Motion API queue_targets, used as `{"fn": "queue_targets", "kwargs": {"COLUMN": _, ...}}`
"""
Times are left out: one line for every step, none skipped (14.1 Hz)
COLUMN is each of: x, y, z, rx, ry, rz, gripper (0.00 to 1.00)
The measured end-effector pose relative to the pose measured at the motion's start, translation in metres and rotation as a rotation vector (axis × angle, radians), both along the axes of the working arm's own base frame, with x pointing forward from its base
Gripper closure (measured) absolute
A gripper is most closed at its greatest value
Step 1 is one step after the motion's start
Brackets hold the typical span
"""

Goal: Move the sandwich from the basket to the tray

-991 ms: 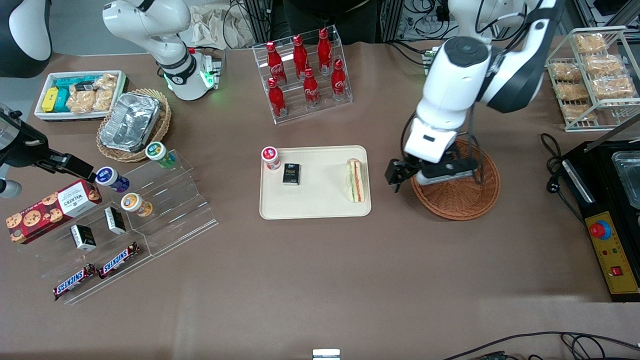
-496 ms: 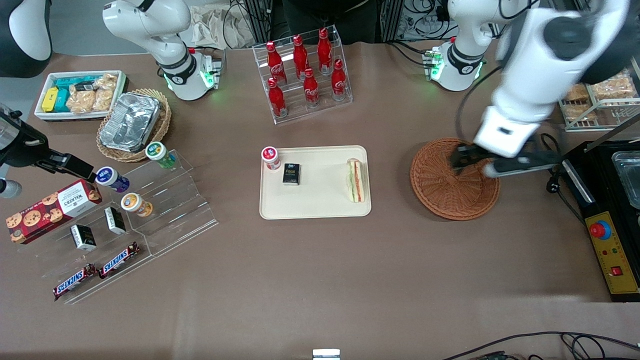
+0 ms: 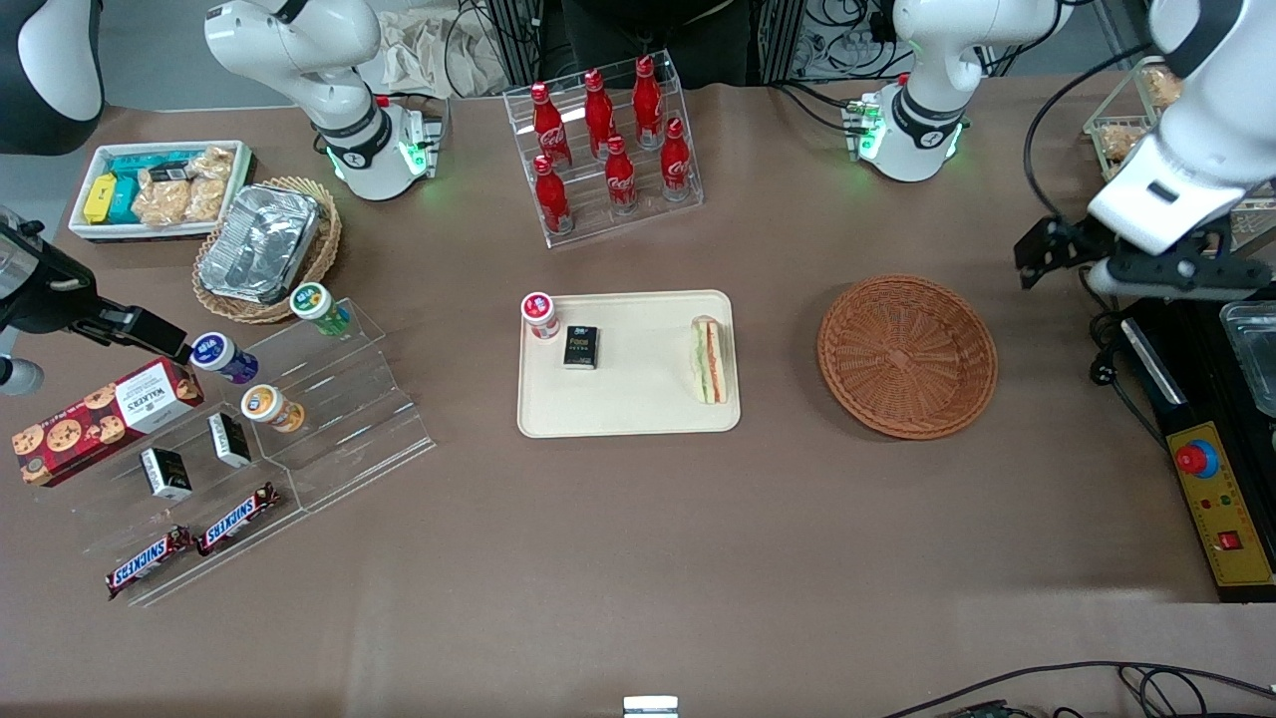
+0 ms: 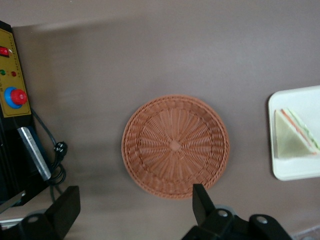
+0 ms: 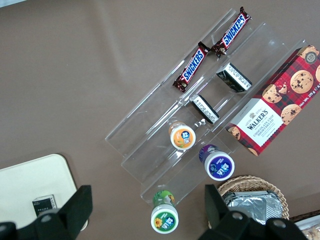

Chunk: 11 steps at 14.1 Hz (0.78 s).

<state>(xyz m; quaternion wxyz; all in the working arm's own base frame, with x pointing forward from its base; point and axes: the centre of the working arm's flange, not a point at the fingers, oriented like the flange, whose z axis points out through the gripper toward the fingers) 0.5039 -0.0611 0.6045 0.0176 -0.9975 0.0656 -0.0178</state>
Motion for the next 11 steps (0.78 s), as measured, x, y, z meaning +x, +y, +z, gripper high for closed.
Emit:
{"fn": "queue_targets", "kwargs": {"x": -0.006, "y": -0.001, "z": 0.006, "rx": 0.002, "ry": 0.003, "rz": -0.007, "gripper": 0.00}}
{"fn": "queue_targets", "kwargs": {"x": -0.011, "y": -0.002, "z": 0.010, "rx": 0.004, "ry": 0.006, "rz": -0.013, "gripper": 0.00}}
{"fn": "queue_targets", "kwargs": {"x": -0.015, "y": -0.002, "z": 0.013, "rx": 0.005, "ry": 0.011, "rz": -0.016, "gripper": 0.00}}
{"fn": "queue_targets", "kwargs": {"x": -0.018, "y": -0.002, "z": 0.015, "rx": 0.007, "ry": 0.015, "rz": -0.016, "gripper": 0.00}}
{"fn": "queue_targets", "kwargs": {"x": -0.020, "y": -0.002, "z": 0.016, "rx": 0.007, "ry": 0.018, "rz": -0.016, "gripper": 0.00}}
{"fn": "queue_targets", "kwargs": {"x": -0.020, "y": -0.002, "z": 0.013, "rx": 0.008, "ry": 0.023, "rz": -0.016, "gripper": 0.00}}
{"fn": "queue_targets", "kwargs": {"x": -0.019, "y": -0.002, "z": 0.008, "rx": 0.008, "ry": 0.024, "rz": -0.016, "gripper": 0.00}}
{"fn": "queue_targets", "kwargs": {"x": -0.016, "y": -0.002, "z": 0.002, "rx": 0.006, "ry": 0.012, "rz": -0.017, "gripper": 0.00}}
{"fn": "queue_targets", "kwargs": {"x": -0.010, "y": -0.002, "z": -0.004, "rx": 0.004, "ry": 0.002, "rz": -0.018, "gripper": 0.00}}
{"fn": "queue_targets", "kwargs": {"x": -0.004, "y": -0.003, "z": -0.010, "rx": 0.001, "ry": -0.002, "rz": -0.019, "gripper": 0.00}}
{"fn": "queue_targets", "kwargs": {"x": 0.004, "y": -0.005, "z": -0.015, "rx": -0.001, "ry": -0.005, "rz": -0.023, "gripper": 0.00}}
